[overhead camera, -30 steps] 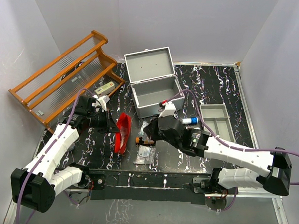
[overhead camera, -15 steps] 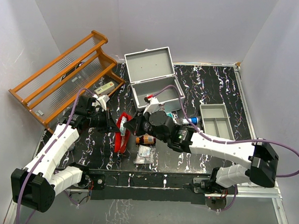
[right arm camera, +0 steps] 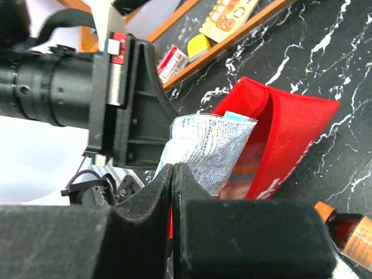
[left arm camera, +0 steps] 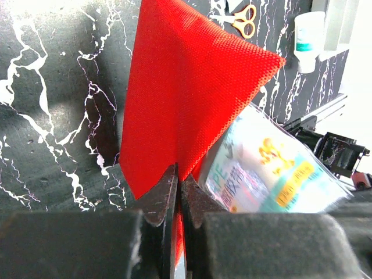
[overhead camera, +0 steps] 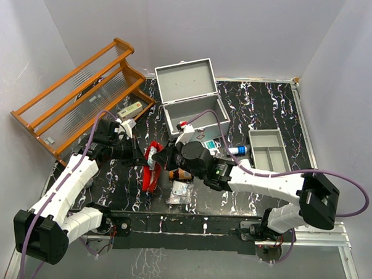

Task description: Organize the medicine kit

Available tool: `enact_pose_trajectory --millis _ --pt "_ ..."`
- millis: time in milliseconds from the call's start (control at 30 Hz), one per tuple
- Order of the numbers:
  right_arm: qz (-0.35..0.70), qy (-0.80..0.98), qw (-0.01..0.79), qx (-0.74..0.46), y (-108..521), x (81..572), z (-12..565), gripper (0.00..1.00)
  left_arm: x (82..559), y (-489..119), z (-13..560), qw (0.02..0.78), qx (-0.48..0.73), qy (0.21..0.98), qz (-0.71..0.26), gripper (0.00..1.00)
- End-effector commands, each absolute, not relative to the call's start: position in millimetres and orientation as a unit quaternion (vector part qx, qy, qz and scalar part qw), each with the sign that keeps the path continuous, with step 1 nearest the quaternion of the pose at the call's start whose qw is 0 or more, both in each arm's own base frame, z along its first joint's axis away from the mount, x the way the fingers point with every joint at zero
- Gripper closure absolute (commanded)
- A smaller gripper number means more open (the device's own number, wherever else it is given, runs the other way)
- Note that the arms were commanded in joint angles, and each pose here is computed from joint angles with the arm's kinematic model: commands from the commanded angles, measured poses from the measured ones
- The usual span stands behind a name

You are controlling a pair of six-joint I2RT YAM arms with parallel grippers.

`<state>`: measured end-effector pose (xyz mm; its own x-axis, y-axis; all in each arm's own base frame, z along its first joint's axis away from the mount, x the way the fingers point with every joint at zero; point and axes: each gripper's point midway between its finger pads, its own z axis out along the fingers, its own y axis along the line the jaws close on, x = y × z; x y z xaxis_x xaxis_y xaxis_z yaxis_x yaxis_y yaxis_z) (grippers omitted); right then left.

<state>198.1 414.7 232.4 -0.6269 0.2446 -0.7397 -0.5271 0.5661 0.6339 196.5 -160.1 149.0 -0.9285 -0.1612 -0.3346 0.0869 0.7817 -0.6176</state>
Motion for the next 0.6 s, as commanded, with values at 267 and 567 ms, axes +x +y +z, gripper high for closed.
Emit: enact_pose_trajectory --millis 267,567 --pt "0.435 0.759 0.477 -0.090 417 230 227 1.00 195 -164 163 0.187 -0.013 0.921 -0.341 1.00" --pt "0.433 0.761 0.470 -0.113 420 244 199 1.00 195 -164 165 0.182 -0.012 0.922 -0.341 1.00"
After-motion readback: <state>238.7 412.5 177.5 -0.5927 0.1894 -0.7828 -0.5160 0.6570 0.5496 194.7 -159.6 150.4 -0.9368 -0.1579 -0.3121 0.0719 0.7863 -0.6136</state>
